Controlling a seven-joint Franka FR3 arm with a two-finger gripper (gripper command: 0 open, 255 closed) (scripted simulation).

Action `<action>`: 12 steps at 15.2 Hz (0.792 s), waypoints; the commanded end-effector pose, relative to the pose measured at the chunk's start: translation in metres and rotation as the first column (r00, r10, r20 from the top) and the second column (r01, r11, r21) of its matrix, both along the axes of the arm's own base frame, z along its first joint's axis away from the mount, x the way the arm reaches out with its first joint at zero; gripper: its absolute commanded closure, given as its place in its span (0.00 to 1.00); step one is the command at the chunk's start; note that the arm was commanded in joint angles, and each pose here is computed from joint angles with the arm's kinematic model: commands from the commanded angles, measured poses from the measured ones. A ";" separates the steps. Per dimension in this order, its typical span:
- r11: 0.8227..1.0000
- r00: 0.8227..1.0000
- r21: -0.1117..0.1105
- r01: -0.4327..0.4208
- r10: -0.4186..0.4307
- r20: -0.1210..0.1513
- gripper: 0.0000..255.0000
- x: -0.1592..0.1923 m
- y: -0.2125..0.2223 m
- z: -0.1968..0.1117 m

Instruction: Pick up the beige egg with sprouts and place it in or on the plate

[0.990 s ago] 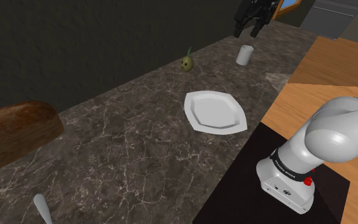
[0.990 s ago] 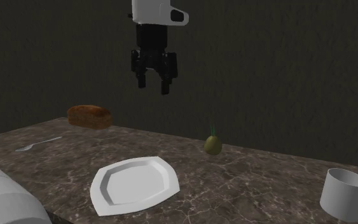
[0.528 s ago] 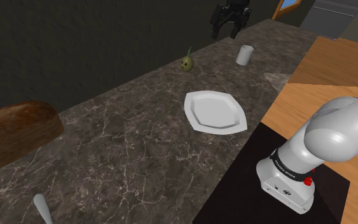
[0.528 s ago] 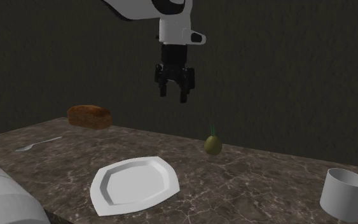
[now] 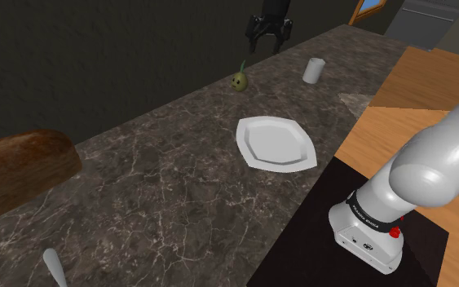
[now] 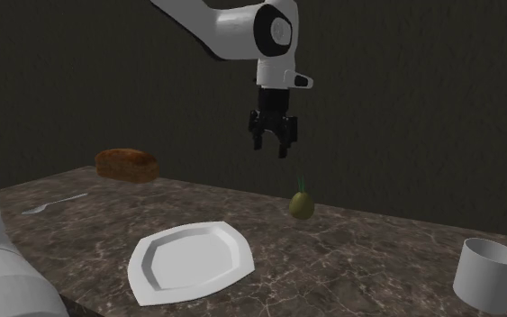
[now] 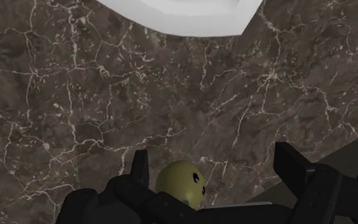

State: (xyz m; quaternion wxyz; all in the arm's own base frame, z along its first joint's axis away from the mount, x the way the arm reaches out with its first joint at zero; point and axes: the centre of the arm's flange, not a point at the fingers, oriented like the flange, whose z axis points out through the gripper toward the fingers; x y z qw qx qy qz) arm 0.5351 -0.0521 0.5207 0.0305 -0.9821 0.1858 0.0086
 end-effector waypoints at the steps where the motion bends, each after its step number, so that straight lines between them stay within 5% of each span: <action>1: 1.000 1.000 -0.003 0.026 -0.026 -0.014 0.00 0.025 -0.009 -0.013; 12: 0.987 0.983 -0.023 0.161 -0.162 -0.086 0.00 0.150 -0.056 -0.088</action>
